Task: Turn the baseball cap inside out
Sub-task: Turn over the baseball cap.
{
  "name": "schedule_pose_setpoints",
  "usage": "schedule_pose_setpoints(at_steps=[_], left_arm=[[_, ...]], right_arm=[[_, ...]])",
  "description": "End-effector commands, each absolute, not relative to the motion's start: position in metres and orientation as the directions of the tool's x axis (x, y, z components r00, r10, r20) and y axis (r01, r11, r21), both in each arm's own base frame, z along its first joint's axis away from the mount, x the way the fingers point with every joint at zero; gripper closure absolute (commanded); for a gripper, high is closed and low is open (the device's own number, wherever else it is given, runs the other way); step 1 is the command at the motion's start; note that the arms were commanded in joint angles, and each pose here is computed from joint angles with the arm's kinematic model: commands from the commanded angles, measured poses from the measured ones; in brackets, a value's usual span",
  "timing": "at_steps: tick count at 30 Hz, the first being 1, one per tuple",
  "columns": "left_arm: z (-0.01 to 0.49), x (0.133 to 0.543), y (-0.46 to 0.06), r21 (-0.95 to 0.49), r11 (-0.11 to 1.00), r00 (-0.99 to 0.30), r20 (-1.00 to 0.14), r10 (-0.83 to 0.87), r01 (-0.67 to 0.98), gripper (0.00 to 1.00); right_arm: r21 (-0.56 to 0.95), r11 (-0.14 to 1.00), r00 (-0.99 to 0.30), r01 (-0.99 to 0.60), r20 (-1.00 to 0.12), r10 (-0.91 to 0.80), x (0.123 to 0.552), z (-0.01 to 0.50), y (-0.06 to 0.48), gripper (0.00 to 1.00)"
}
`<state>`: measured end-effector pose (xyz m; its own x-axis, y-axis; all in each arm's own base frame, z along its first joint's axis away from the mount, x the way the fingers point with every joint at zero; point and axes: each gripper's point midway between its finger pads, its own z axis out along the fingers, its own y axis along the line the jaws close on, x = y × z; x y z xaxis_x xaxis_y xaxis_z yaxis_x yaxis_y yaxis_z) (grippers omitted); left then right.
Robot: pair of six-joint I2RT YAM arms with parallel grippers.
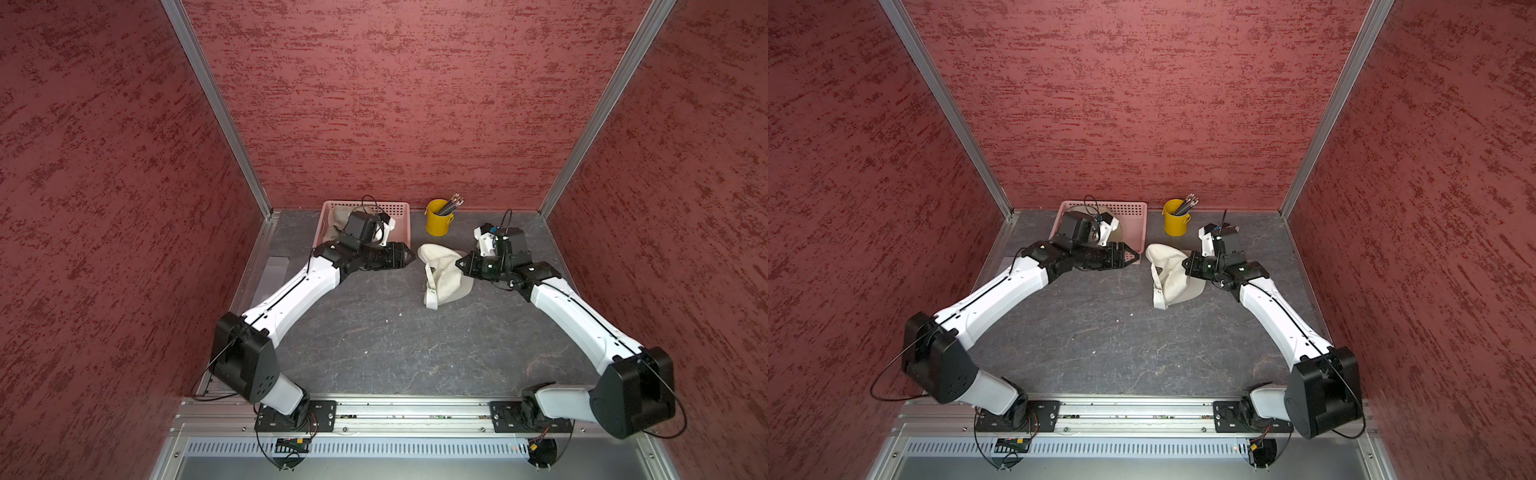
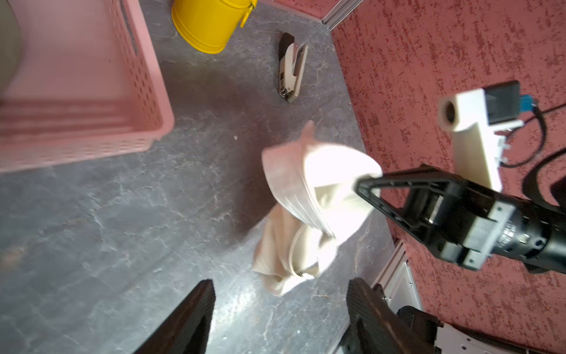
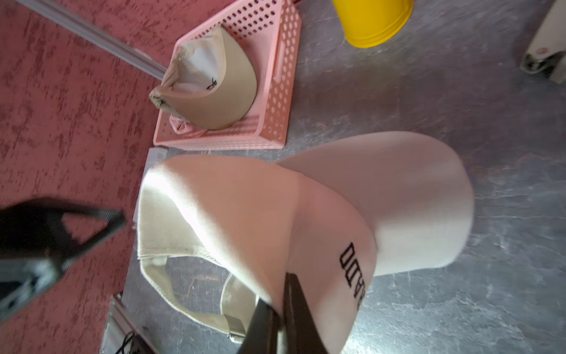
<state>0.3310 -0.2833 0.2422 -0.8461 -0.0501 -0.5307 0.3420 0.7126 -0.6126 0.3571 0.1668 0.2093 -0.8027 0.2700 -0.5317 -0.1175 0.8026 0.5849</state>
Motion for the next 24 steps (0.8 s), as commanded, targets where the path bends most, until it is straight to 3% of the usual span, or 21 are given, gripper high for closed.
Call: schedule_pose_setpoints(at_steps=[1,10,24], left_arm=[[0.222,0.335,-0.277,-0.546,0.805,-0.811,-0.565,-0.152,0.23,0.26],[0.204,0.34,-0.309,-0.452,0.867,-0.686,-0.7,-0.198,0.211,0.24],[0.165,0.352,-0.342,-0.441,0.881,-0.707,-0.677,-0.204,0.169,0.28]], right_arm=[[0.599,0.8,-0.748,-0.039,-0.548,0.374,0.376,0.227,0.16,1.0],[0.599,0.801,-0.729,-0.008,-0.552,0.406,0.376,0.228,0.172,1.0],[0.571,0.821,-0.72,-0.003,-0.571,0.394,0.376,0.23,0.181,1.0]])
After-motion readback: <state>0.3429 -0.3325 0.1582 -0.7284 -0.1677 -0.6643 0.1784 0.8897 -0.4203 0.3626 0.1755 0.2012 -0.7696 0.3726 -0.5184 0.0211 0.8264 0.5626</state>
